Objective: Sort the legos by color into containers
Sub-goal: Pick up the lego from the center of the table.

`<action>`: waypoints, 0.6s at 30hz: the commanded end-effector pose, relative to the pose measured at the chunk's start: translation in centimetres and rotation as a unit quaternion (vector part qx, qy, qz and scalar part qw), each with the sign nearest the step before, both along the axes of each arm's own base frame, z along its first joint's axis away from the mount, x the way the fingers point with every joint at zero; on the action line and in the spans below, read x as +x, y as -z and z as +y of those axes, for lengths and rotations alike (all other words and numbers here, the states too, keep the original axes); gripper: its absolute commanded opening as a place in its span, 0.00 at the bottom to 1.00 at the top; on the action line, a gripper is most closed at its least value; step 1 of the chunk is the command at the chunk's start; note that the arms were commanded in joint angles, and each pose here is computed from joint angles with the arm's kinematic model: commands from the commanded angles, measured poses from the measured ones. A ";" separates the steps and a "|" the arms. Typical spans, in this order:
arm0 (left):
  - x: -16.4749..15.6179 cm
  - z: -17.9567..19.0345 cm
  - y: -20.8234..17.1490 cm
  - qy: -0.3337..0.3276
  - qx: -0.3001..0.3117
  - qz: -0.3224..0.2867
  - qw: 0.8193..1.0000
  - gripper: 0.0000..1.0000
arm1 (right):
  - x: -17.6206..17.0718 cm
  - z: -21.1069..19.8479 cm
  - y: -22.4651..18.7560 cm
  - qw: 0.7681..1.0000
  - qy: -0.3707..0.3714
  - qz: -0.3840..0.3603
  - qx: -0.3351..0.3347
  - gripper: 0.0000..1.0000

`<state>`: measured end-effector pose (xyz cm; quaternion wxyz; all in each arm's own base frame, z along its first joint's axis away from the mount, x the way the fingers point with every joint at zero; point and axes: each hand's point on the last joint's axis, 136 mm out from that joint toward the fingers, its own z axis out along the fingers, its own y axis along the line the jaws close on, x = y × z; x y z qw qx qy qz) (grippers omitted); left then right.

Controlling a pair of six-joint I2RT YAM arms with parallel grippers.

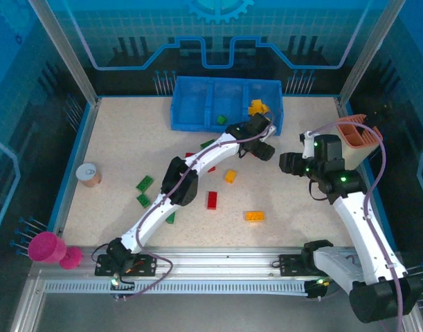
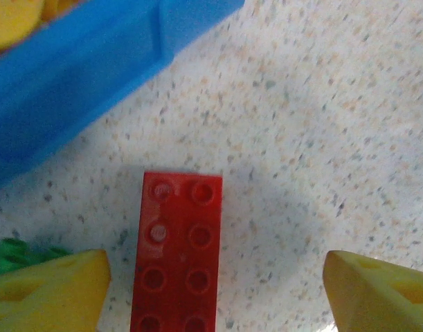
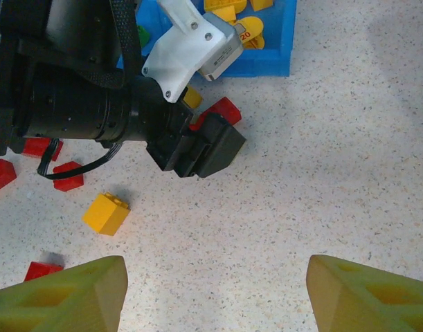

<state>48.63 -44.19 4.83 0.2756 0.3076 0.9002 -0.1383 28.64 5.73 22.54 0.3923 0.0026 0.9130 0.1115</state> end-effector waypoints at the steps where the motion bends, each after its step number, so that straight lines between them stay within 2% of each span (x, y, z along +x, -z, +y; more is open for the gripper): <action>1: -1.4 2.2 3.6 -0.014 0.040 0.062 0.997 0.84 | 0.7 -0.3 -1.0 1.000 0.001 -0.016 -0.005 0.71; 6: -2.4 2.3 4.3 0.003 0.065 0.064 0.996 0.84 | 0.9 -0.4 -0.7 1.000 0.003 -0.011 -0.009 0.71; 11: -1.9 1.9 3.8 -0.003 0.058 0.052 0.997 0.83 | 1.1 -0.4 -0.3 1.000 0.003 -0.003 -0.011 0.71; 18: -1.4 0.9 3.0 0.001 0.032 0.039 0.999 0.66 | 1.5 -0.4 0.1 1.000 0.002 0.002 -0.012 0.71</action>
